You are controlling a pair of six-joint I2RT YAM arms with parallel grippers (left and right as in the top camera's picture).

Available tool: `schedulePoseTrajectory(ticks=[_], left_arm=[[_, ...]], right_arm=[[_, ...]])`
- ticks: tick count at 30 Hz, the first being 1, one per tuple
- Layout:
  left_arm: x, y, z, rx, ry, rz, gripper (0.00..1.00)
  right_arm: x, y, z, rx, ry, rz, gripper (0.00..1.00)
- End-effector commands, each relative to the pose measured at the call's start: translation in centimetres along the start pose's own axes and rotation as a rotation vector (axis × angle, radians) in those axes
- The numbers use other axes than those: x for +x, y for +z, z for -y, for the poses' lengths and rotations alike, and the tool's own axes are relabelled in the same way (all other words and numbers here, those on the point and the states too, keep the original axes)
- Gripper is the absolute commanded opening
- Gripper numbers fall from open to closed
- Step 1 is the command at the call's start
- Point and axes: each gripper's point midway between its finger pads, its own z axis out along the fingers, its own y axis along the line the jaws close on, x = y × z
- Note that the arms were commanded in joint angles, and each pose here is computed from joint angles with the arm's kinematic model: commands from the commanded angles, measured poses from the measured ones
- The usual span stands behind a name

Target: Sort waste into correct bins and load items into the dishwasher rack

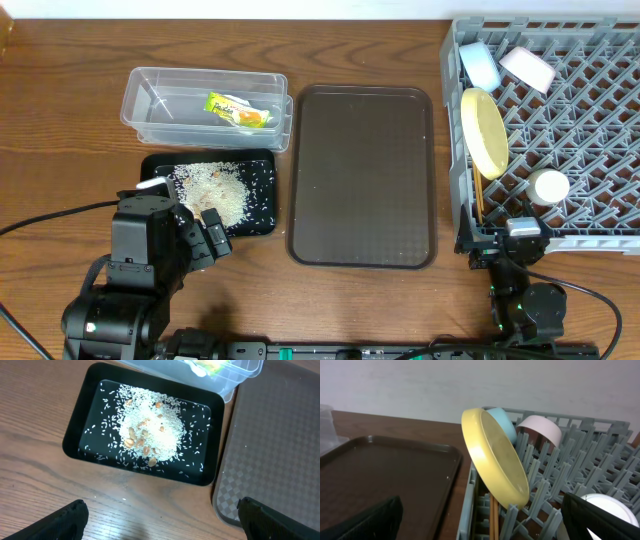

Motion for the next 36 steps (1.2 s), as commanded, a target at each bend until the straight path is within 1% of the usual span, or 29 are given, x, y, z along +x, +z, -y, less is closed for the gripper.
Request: schedulePoseTrajectory(ticks=[1,36], left_arm=[[0.16,0.12,0.01,-0.001,0.009,-0.006,0.98],[0.10,0.09,-0.21,-0.013,0.015,0.000,0.98]], right_arm=[[0.04,-0.03,-0.37,-0.015,-0.014,0.001,0.99],[0.03,-0.03,-0.37,-0.015,-0.014,0.001,0.99]])
